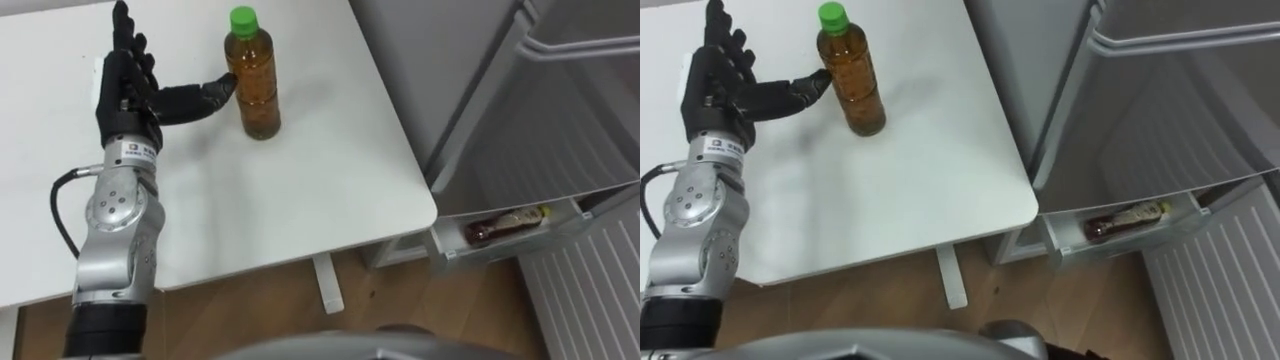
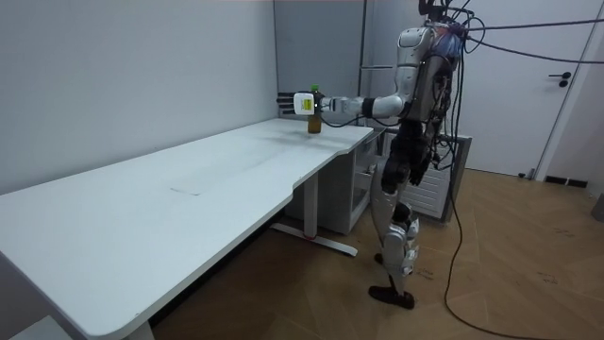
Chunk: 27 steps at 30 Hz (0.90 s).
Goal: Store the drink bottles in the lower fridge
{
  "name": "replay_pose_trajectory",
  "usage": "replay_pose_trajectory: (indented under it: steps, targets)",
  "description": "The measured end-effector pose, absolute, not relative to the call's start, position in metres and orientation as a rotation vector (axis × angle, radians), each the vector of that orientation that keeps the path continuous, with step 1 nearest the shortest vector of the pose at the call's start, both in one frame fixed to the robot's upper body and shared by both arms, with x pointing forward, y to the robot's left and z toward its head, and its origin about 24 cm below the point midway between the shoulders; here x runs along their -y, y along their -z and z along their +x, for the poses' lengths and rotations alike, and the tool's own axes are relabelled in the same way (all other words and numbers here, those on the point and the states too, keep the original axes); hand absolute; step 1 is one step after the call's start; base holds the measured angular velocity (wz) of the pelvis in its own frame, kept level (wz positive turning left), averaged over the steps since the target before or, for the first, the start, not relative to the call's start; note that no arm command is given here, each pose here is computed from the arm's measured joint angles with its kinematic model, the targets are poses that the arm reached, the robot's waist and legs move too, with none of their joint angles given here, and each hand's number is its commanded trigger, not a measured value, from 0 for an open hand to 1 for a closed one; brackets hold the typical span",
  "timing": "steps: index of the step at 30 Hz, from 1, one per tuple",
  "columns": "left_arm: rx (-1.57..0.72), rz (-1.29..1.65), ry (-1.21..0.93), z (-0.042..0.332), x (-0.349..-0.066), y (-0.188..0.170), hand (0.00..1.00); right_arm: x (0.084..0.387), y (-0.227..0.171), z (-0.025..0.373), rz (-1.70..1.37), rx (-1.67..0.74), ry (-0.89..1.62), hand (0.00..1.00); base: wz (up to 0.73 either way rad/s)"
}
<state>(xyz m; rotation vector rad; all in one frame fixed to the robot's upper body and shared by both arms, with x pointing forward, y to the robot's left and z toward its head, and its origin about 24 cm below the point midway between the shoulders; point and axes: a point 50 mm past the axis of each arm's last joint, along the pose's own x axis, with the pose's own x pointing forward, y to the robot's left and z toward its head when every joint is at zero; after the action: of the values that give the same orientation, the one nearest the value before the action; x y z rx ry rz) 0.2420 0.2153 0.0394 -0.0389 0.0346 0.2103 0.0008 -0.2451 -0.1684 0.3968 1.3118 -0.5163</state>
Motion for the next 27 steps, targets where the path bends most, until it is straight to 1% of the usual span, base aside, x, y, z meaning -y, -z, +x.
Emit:
replay_pose_trajectory:
  steps: [11, 19, 27]
  targets:
    - [-0.037, -0.023, -0.207, 0.241, -0.215, -0.039, 0.0, 0.245, 0.168, 0.002, 0.386, -1.301, 0.507, 0.0, 0.0]
    - [-0.063, -0.02, -0.221, 0.234, -0.218, -0.032, 0.0, 0.245, 0.168, 0.007, 0.371, -1.298, 0.488, 0.0, 0.0]
    - [-0.079, -0.021, -0.175, 0.231, -0.216, -0.028, 0.0, 0.244, 0.168, 0.013, 0.367, -1.291, 0.476, 0.0, 0.02]
